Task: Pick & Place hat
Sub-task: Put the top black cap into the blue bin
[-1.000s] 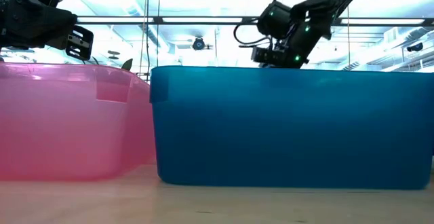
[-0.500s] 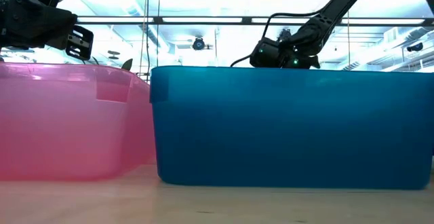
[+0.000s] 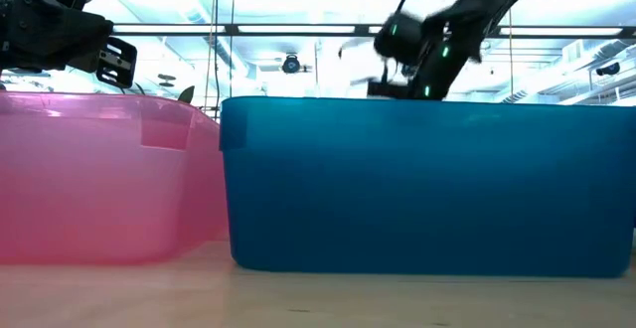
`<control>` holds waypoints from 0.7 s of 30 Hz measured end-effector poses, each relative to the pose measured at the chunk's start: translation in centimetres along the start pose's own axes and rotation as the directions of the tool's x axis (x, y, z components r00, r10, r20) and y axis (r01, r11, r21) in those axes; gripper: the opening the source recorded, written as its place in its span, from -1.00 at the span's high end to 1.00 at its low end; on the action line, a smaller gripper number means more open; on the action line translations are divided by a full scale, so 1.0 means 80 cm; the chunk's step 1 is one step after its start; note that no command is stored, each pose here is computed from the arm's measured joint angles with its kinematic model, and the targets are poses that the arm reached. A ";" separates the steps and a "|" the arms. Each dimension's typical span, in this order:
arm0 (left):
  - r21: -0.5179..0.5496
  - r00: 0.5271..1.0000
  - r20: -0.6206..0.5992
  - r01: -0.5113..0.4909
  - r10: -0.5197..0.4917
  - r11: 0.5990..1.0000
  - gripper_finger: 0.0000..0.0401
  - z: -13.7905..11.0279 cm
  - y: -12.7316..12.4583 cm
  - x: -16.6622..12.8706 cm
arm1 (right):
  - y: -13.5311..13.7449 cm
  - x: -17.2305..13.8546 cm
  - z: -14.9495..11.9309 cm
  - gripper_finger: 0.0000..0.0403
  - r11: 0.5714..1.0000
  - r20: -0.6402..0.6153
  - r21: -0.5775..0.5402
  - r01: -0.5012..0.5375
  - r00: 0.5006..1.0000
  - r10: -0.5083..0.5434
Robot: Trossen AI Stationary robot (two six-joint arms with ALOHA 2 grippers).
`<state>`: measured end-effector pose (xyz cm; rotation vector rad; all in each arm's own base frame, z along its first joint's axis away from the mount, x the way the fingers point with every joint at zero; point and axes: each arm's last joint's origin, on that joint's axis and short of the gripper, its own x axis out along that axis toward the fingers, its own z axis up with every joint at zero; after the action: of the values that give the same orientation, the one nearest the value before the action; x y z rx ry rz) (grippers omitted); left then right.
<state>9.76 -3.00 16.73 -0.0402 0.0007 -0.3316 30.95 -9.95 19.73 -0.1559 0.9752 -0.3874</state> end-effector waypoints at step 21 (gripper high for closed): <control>0.000 1.000 0.001 0.000 0.000 1.000 0.83 0.000 0.000 0.000 | 0.143 -0.154 0.006 1.00 0.857 0.250 0.466 -0.220 0.962 0.111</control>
<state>9.76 -3.00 16.75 -0.0407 -0.0004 -0.3312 28.05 5.31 26.09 0.3448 0.6434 -0.4375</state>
